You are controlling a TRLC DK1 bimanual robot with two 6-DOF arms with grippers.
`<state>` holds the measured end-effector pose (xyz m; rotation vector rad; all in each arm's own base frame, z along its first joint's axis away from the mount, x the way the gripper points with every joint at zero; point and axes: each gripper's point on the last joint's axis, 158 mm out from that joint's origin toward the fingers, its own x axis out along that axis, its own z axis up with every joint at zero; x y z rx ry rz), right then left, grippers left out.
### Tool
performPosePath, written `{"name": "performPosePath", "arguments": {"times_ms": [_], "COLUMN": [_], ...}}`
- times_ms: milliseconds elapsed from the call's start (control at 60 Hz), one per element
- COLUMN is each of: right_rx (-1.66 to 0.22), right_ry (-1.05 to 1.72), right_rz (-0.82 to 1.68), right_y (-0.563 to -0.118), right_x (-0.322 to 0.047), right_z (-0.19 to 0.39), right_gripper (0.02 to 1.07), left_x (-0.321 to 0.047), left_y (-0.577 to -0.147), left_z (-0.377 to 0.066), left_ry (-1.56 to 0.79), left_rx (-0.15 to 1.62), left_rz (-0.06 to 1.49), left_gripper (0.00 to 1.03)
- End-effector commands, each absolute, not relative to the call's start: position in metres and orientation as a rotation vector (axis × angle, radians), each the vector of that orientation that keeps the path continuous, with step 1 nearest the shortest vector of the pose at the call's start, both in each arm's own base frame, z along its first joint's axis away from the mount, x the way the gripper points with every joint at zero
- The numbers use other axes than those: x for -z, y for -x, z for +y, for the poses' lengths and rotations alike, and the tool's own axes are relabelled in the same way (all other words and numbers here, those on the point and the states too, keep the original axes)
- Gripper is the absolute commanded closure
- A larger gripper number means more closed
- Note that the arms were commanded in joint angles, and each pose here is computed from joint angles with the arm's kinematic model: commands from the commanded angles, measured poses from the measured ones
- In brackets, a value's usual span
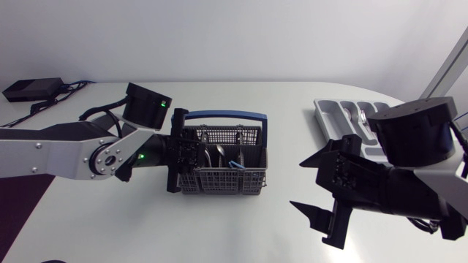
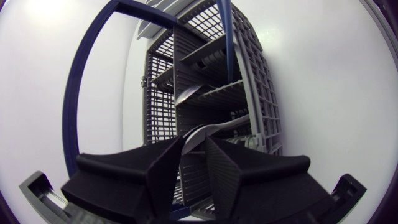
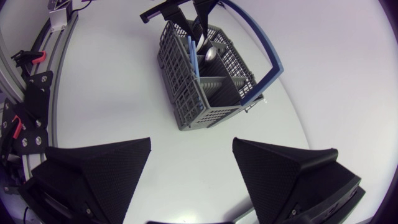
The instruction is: Sort the cutlery from the basket into the organizer compartments.
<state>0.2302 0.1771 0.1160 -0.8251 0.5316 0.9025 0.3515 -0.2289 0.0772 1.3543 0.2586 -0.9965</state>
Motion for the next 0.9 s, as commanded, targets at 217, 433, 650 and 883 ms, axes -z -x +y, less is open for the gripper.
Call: {"name": "performPosePath", "arguments": {"times_ms": [217, 433, 650, 883], "right_rx": [-0.908, -0.916, -0.923, -0.929], "right_ry": [0.811, 0.809, 0.809, 0.809], "right_rz": [0.513, 0.51, 0.508, 0.512], "right_y": [-0.234, -0.235, -0.233, -0.231], "right_x": [-0.124, -0.124, -0.123, -0.121], "right_z": [0.189, 0.193, 0.196, 0.197], "right_gripper": [0.12, 0.12, 0.12, 0.12], "left_x": [-0.074, -0.085, -0.095, -0.092], "left_y": [-0.35, -0.347, -0.338, -0.336], "left_z": [-0.231, -0.228, -0.224, -0.224], "left_ry": [-1.409, -1.415, -1.416, -1.421], "left_rx": [1.011, 0.998, 0.988, 0.995], "left_rz": [0.246, 0.234, 0.216, 0.223], "left_gripper": [0.79, 0.79, 0.8, 0.8]}}
